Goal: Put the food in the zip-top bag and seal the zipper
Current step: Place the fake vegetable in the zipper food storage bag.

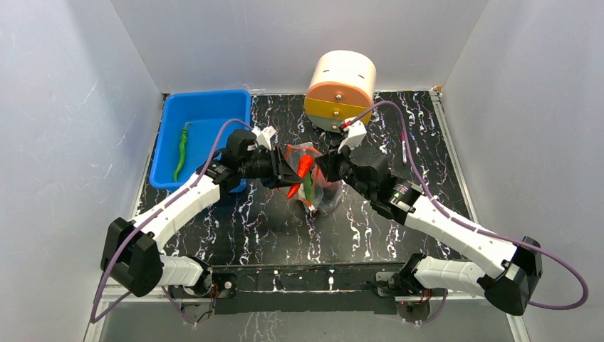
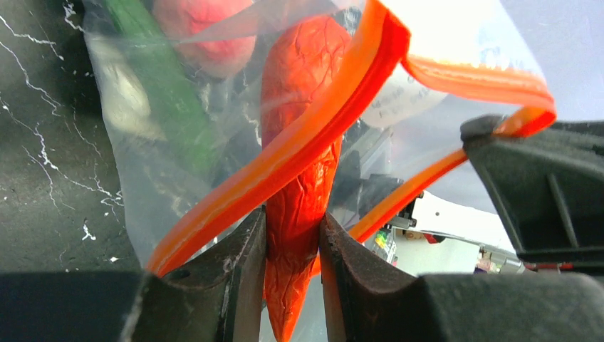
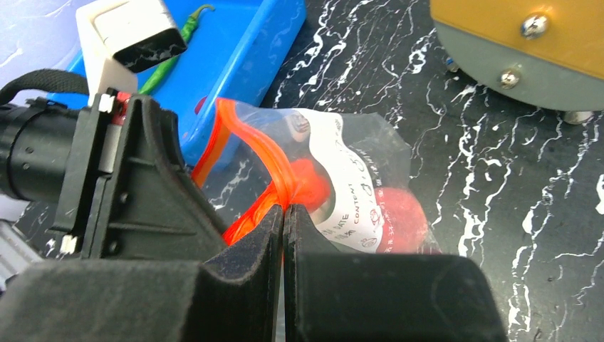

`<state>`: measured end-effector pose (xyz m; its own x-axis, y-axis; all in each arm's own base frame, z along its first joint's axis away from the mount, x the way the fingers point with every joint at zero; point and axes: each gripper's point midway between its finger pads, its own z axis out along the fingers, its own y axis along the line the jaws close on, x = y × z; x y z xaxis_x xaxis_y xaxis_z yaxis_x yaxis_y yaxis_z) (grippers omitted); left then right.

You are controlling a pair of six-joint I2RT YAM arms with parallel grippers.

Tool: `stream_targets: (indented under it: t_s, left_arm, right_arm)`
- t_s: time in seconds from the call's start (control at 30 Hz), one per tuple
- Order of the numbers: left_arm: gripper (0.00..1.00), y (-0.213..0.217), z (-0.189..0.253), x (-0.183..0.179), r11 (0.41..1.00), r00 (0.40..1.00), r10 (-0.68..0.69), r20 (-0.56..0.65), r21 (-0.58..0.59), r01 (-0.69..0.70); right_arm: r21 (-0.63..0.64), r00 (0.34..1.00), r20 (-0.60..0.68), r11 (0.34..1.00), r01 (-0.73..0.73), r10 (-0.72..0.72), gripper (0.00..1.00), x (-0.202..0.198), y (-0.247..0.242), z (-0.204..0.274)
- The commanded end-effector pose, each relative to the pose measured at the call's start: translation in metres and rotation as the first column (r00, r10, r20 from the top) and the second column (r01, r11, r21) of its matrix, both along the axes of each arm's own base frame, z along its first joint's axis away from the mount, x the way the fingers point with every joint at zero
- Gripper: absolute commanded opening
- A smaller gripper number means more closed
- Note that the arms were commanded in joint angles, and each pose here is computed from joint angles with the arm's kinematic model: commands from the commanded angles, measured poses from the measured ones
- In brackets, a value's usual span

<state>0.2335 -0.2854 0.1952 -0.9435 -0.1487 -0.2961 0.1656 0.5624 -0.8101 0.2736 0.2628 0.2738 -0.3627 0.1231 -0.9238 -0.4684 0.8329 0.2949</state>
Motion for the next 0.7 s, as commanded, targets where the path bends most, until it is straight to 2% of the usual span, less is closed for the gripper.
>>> stream_targets:
  t_s: [0.0,0.27,0.4,0.47,0.67]
  left_arm:
    - [0.04,-0.008,0.021,0.017,0.999,0.997,0.022,0.077,-0.027,-0.02]
    - [0.06,-0.014,0.01,0.029,0.999,0.996,0.035,0.079,-0.014,-0.034]
    - [0.1,-0.016,0.002,0.033,0.998,0.996,0.058,0.068,-0.01,-0.057]
    - [0.14,-0.017,0.002,0.033,0.998,0.996,0.066,0.068,-0.017,-0.065]
    - [0.36,-0.017,0.002,0.03,0.998,0.996,0.06,0.073,-0.014,-0.059]
  right_arm:
    - [0.148,0.996,0.07,0.986,-0.071,0.061,0.0,-0.008,0.012,0.038]
    - [0.167,0.995,0.038,0.981,-0.101,0.096,0.0,-0.011,0.021,0.034]
    - [0.183,0.995,0.035,0.978,-0.099,0.094,0.0,-0.012,0.022,0.035]
    - [0.187,0.995,0.035,0.978,-0.094,0.089,0.0,-0.011,0.021,0.034]
    - [0.176,0.998,0.03,0.982,-0.067,0.063,0.0,-0.008,0.017,0.032]
